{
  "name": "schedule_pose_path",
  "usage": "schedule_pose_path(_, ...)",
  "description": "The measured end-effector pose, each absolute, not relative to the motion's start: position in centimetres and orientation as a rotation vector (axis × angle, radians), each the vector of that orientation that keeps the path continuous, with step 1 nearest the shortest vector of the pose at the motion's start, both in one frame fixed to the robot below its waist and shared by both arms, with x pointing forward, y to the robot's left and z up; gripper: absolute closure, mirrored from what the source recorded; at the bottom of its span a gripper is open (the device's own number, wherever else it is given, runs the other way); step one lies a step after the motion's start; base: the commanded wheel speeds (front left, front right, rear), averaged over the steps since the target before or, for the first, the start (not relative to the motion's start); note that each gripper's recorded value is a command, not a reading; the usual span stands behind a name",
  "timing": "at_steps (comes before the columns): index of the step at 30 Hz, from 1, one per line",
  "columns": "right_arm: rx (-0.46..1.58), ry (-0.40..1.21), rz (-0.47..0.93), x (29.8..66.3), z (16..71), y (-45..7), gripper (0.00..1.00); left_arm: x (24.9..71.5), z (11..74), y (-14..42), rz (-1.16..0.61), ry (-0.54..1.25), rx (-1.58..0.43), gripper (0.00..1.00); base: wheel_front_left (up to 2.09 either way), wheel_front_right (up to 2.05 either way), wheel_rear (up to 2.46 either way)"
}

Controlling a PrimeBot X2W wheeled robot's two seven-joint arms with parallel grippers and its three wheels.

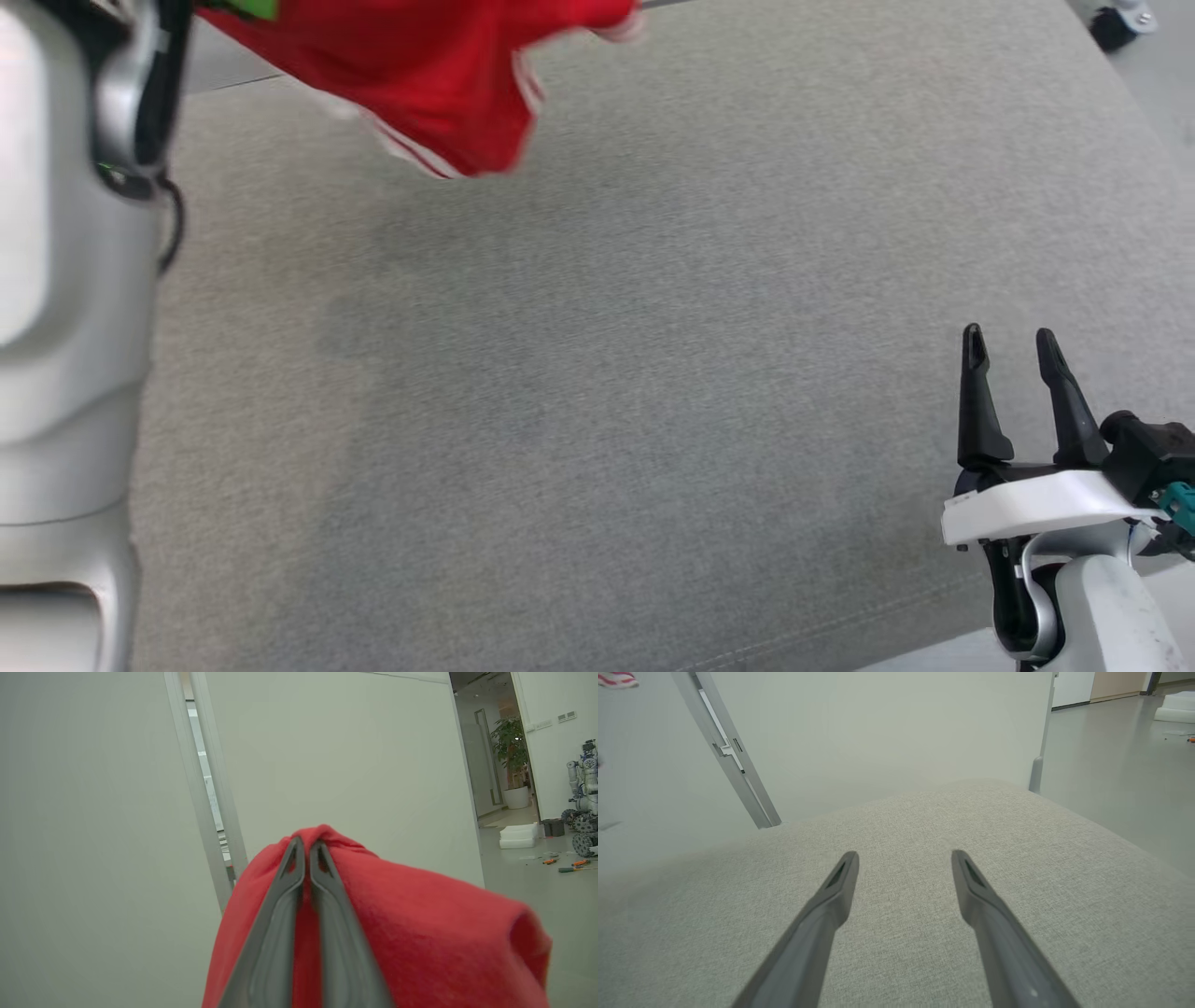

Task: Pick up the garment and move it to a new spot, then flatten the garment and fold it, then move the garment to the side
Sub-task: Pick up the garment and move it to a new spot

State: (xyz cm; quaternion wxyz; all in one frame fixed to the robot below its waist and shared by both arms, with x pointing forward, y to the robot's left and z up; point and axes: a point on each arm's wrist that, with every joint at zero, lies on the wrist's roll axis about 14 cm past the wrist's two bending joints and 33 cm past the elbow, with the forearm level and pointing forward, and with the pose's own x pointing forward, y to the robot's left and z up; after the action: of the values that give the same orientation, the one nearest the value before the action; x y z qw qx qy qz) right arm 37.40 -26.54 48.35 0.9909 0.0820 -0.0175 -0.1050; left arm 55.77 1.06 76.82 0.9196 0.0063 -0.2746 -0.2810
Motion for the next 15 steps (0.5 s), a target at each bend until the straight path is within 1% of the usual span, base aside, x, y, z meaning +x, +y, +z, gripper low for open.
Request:
schedule_pose_path(3, 0.162, -0.036, -0.238, 36.6, 48.5, -27.3, 0.0, 55.7, 73.7, -1.9, -0.643, -0.498, -0.02, 1.0, 0.0, 0.0, 0.0)
schedule_pose_path(9, 0.168, -0.028, -0.276, 35.7, 48.3, -28.4, 0.0, 54.9, 64.6, -6.0, -0.725, -0.297, -0.113, 1.0, 0.0, 0.0, 0.0)
schedule_pose_path(15, 0.168, -0.027, -0.289, 35.4, 48.2, -28.7, 0.0, 51.6, 54.1, -8.0, -0.748, -0.048, -0.183, 1.0, 0.0, 0.0, 0.0)
